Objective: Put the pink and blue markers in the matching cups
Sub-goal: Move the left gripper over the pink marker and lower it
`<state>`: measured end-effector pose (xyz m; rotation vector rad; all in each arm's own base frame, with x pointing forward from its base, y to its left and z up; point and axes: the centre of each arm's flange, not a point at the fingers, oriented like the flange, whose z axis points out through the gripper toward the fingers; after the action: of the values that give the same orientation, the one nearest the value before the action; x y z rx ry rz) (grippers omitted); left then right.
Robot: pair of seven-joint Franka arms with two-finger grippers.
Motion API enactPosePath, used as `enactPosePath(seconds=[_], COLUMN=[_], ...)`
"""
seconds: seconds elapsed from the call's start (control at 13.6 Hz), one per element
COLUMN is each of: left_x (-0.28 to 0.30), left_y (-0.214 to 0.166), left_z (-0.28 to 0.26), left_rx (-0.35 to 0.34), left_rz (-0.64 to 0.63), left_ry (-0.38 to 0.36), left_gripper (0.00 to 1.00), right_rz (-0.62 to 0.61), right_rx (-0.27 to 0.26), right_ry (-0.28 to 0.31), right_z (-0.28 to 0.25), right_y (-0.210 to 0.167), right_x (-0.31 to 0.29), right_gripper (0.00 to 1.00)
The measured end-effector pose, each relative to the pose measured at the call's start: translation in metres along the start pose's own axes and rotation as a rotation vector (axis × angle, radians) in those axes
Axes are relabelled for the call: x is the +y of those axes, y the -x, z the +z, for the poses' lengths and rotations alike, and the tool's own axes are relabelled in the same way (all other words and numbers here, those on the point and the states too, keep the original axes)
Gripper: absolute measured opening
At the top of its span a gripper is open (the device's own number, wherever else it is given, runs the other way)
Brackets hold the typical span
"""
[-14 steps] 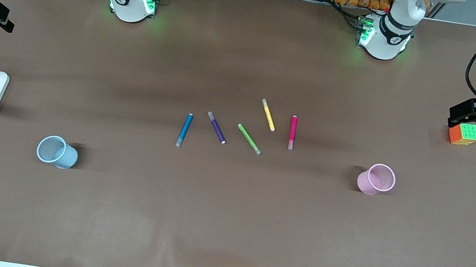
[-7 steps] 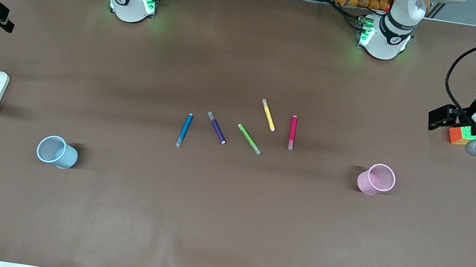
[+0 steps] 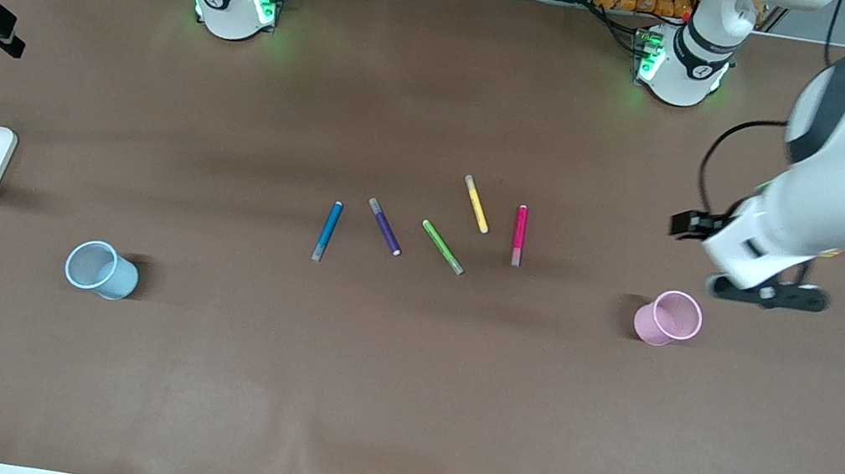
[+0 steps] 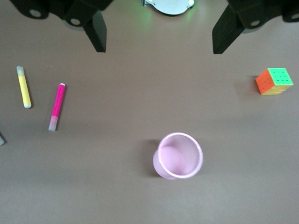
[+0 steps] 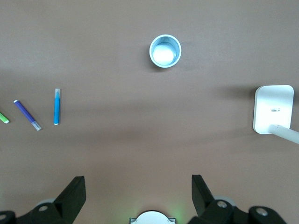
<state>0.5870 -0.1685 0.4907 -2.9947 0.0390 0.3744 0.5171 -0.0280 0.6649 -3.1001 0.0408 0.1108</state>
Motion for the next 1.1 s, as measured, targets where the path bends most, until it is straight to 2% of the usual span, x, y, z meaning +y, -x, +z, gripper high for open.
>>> enactPosePath(seconds=[0.37,0.59,0.81,1.1], left_x=[0.051,0.094,0.131,0.142], left_y=[-0.007,-0.005,-0.012,-0.028], left_z=[0.037,0.064,0.092,0.129], left_rx=[-0.077,-0.115,-0.091,-0.087], left_rz=[-0.012,-0.029,-0.036,-0.045], left_ry=[0.017,-0.016,-0.023,0.025], left_gripper=[1.0,1.0,1.0,1.0], right_rz=[0.0,0.0,0.0,-0.008], right_rx=[0.0,0.001,0.001,0.0], right_ry=[0.0,0.0,0.0,0.001], right_z=[0.0,0.0,0.0,0.0], right_y=[0.0,0.0,0.0,0.0], right_x=[0.0,0.0,0.0,-0.004], right_gripper=[1.0,1.0,1.0,1.0])
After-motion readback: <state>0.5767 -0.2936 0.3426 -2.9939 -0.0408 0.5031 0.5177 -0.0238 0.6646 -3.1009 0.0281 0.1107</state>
